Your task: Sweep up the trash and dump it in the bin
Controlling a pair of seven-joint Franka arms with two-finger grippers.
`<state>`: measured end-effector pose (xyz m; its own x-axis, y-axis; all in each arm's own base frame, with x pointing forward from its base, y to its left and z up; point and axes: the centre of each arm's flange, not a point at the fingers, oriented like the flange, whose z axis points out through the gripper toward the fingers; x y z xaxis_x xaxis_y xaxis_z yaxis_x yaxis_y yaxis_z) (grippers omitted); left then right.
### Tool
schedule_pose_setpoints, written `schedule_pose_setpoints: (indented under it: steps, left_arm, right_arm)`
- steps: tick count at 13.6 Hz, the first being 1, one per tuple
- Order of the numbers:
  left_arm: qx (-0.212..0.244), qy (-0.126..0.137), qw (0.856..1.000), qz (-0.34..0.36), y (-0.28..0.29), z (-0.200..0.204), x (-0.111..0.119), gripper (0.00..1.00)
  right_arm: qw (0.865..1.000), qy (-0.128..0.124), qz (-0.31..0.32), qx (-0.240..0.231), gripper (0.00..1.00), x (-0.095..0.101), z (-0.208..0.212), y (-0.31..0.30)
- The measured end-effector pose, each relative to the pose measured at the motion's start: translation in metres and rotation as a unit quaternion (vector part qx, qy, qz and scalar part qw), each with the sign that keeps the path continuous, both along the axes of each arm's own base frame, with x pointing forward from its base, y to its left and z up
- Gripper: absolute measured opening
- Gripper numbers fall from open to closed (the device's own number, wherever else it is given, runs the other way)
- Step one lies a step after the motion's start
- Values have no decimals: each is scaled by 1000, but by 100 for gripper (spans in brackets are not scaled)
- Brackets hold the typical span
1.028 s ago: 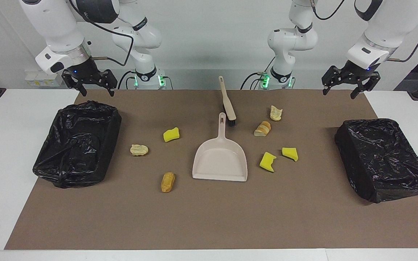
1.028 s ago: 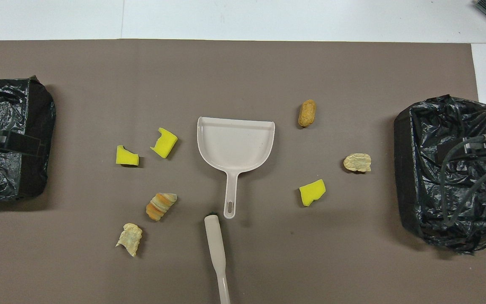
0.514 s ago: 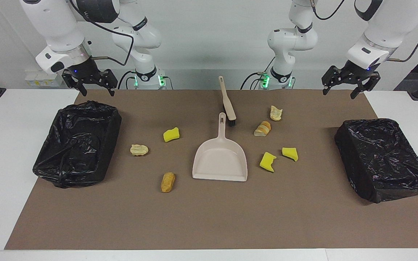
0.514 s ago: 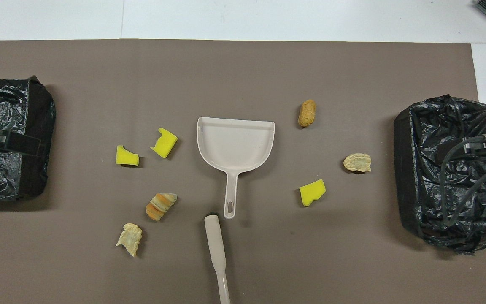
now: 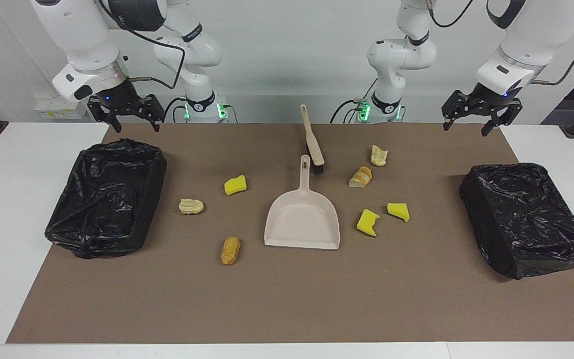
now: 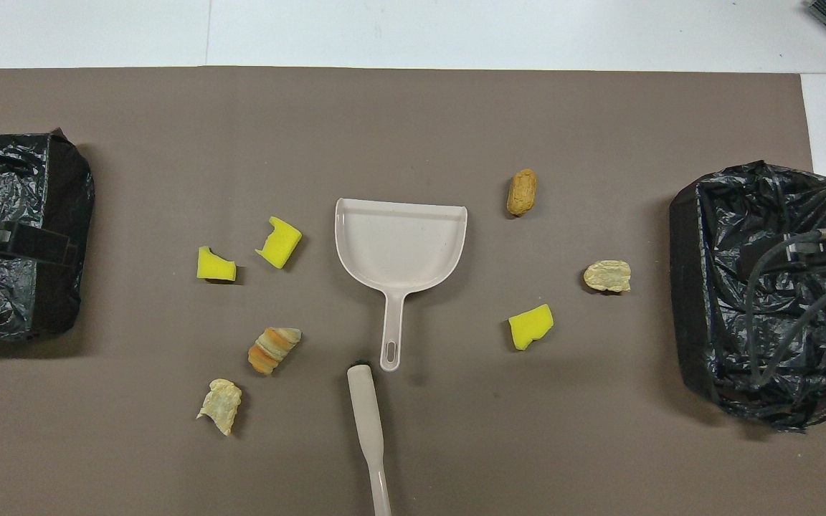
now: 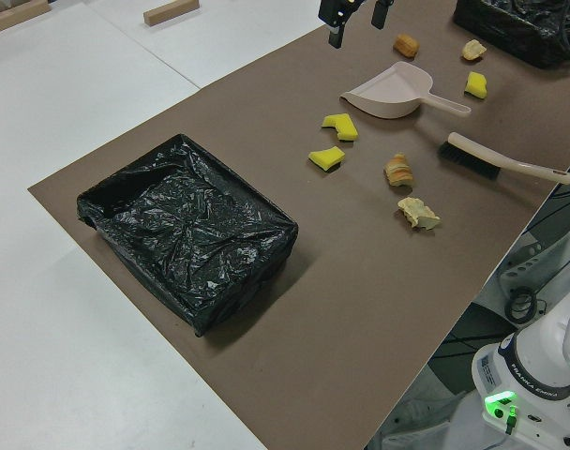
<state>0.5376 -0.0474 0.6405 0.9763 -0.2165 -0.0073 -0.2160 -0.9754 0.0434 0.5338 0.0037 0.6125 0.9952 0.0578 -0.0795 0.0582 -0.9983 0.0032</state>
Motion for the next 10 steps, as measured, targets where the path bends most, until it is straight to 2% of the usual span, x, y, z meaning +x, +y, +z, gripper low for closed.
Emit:
schedule_pose_setpoints:
  steps: [3, 6, 10]
  left_arm:
    - [0, 0, 1000, 0, 0, 0, 0, 100]
    - [0, 0, 1000, 0, 0, 0, 0, 100]
    - [0, 0, 1000, 0, 0, 0, 0, 100]
  right_arm:
    - [1000, 11, 26, 9, 100, 4, -12, 30]
    - [999, 34, 40, 11, 100, 17, -40, 60]
    - [999, 41, 1, 21, 100, 45, -68, 119]
